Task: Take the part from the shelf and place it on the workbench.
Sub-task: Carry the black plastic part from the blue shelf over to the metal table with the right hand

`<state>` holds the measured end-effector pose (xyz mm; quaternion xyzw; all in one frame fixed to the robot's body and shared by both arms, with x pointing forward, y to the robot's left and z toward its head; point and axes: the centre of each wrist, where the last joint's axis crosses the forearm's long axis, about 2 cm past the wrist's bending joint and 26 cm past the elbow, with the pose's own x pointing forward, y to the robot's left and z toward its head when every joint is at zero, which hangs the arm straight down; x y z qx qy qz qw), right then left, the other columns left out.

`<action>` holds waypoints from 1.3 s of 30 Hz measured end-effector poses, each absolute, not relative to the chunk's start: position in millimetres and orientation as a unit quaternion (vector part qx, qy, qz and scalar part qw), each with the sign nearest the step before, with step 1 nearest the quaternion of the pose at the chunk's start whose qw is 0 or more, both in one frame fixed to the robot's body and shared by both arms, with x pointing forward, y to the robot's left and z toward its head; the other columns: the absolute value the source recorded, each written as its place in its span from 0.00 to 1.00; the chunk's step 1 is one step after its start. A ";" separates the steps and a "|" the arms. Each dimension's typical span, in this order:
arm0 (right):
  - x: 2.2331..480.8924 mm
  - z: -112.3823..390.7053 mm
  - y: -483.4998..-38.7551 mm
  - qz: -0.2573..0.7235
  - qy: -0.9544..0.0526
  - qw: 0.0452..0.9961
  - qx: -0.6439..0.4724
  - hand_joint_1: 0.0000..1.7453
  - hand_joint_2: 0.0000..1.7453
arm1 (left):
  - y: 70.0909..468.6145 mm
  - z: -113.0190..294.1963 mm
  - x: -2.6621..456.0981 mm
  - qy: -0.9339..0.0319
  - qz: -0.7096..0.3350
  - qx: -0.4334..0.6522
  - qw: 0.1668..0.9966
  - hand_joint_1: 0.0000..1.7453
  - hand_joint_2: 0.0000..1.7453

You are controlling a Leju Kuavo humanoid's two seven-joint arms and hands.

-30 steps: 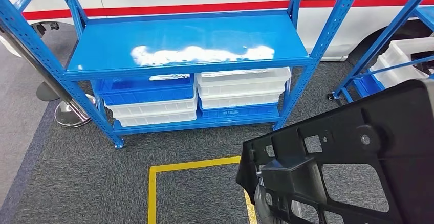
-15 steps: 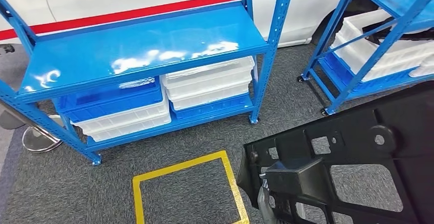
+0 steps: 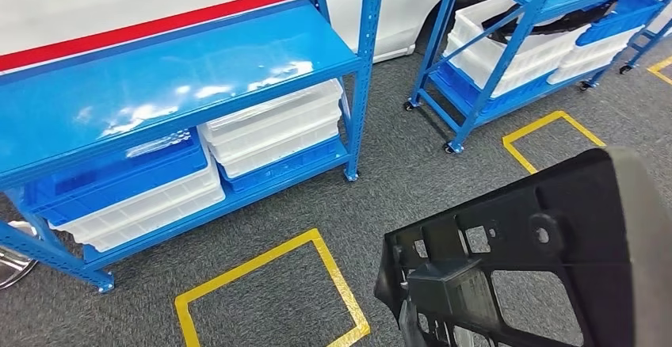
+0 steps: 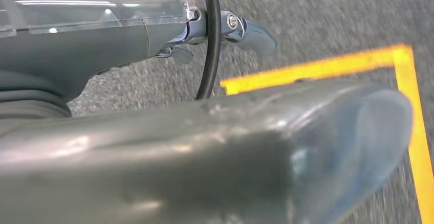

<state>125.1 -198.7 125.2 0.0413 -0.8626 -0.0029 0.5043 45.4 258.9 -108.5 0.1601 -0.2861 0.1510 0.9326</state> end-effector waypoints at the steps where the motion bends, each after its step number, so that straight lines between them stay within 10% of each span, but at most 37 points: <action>1: 124.0 124.5 -199.3 -0.001 -0.862 0.506 0.040 1.00 1.00 | 258.7 -108.5 46.0 -0.287 0.151 0.159 0.932 0.00 0.00; 39: 124.3 129.6 -200.0 -0.022 -0.875 0.478 0.067 1.00 1.00 | 273.0 -109.2 51.0 -0.315 0.128 0.133 0.931 0.00 0.00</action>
